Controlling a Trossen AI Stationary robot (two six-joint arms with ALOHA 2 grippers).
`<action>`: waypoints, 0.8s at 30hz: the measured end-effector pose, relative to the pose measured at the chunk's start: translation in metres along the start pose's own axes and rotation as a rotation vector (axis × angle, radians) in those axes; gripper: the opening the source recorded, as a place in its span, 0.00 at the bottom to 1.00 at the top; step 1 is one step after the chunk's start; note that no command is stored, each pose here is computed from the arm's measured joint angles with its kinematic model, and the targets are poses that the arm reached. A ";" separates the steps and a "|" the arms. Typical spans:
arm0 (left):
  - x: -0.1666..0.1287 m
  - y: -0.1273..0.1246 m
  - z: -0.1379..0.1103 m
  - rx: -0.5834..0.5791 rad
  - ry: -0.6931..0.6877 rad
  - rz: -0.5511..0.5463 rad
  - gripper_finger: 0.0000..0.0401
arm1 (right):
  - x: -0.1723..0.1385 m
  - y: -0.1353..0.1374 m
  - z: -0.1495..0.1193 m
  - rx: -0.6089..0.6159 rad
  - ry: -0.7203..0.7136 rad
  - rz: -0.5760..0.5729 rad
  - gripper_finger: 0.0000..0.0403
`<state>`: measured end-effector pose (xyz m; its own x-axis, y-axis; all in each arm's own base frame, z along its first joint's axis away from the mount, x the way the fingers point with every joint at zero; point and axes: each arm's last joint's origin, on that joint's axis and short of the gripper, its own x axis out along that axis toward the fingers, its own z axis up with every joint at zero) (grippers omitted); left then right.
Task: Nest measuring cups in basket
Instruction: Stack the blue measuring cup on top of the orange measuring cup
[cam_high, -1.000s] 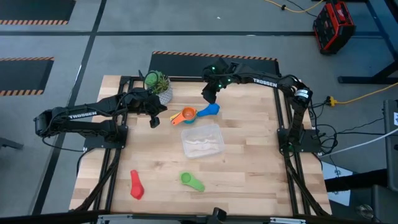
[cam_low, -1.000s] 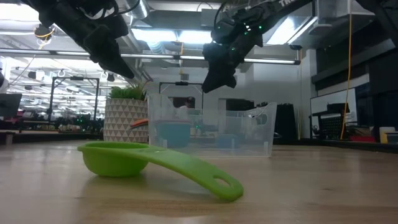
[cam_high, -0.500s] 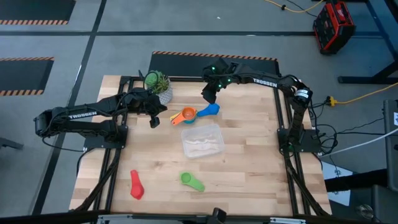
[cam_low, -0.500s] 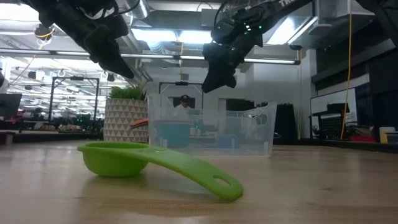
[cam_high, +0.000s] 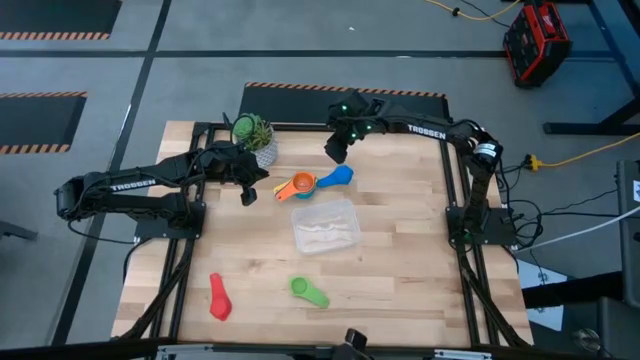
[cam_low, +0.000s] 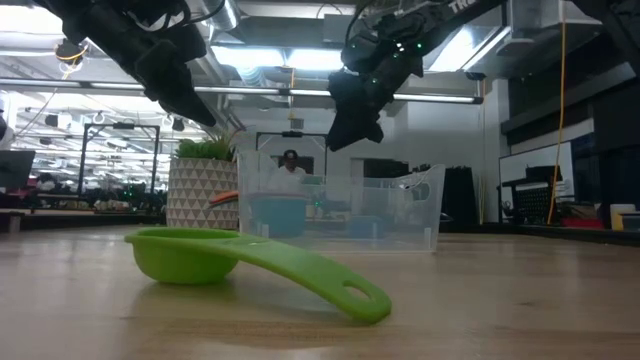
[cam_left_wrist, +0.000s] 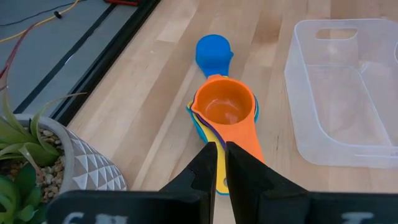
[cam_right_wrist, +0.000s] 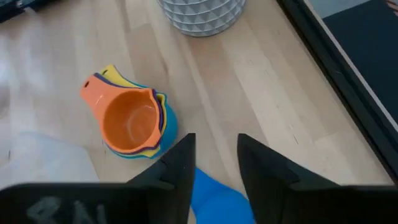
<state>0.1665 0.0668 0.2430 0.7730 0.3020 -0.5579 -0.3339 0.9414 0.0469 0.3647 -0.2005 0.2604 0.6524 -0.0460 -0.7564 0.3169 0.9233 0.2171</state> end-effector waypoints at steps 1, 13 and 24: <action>0.000 0.000 0.000 0.000 0.000 0.000 0.07 | 0.000 -0.001 0.000 -0.019 0.001 0.001 0.35; 0.000 0.000 0.000 0.000 0.000 0.000 0.07 | -0.002 -0.001 -0.023 -0.224 0.224 0.046 0.64; 0.000 0.000 0.000 0.000 0.000 0.000 0.07 | 0.012 -0.007 -0.044 -0.260 0.304 -0.043 0.64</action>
<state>0.1665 0.0668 0.2430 0.7729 0.3023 -0.5579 -0.3340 0.9414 0.0474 0.3396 -0.1908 0.2225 0.3969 -0.0075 -0.9178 0.1294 0.9904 0.0479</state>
